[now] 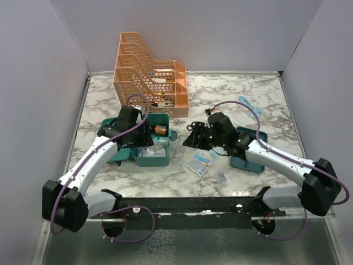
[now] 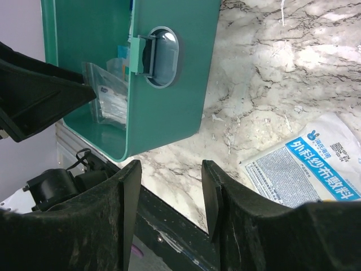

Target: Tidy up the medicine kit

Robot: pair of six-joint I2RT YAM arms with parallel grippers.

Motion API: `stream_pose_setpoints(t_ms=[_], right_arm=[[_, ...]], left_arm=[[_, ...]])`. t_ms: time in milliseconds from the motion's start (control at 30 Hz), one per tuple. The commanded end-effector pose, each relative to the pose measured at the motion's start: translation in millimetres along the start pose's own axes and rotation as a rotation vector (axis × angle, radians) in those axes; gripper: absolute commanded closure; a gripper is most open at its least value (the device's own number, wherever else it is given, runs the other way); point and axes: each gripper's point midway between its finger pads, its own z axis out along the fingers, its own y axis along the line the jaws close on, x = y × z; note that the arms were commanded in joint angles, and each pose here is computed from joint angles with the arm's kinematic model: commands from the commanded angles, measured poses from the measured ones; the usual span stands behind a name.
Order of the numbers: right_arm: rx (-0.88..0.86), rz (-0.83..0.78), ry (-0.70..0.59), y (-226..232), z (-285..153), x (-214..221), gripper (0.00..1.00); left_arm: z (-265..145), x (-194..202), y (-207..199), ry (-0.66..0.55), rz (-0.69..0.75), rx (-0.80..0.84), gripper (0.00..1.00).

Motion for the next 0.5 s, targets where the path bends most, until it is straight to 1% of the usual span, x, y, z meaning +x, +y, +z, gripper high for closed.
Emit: stream_pose_setpoints(t_ms=[0, 100, 167, 333, 467], right_arm=[[-0.044, -0.002, -0.001, 10.0, 2.2, -2.7, 0.53], [-0.045, -0.004, 0.002, 9.4, 2.5, -1.6, 0.53], [-0.046, -0.005, 0.002, 9.5, 2.5, -1.6, 0.53], [-0.042, -0.002, 0.007, 7.2, 3.8, 0.6, 0.53], [-0.037, 0.002, 0.013, 4.4, 6.1, 3.0, 0.53]], left_arm=[[-13.3, -13.0, 14.4, -0.071, 0.010, -0.102, 0.38], [-19.2, -20.4, 9.4, -0.099, 0.023, -0.091, 0.34], [-20.5, -21.0, 2.9, -0.098, 0.037, -0.070, 0.33], [-11.9, -2.8, -16.1, -0.022, 0.081, 0.005, 0.36], [1.5, 13.5, -17.2, 0.037, 0.110, -0.017, 0.36]])
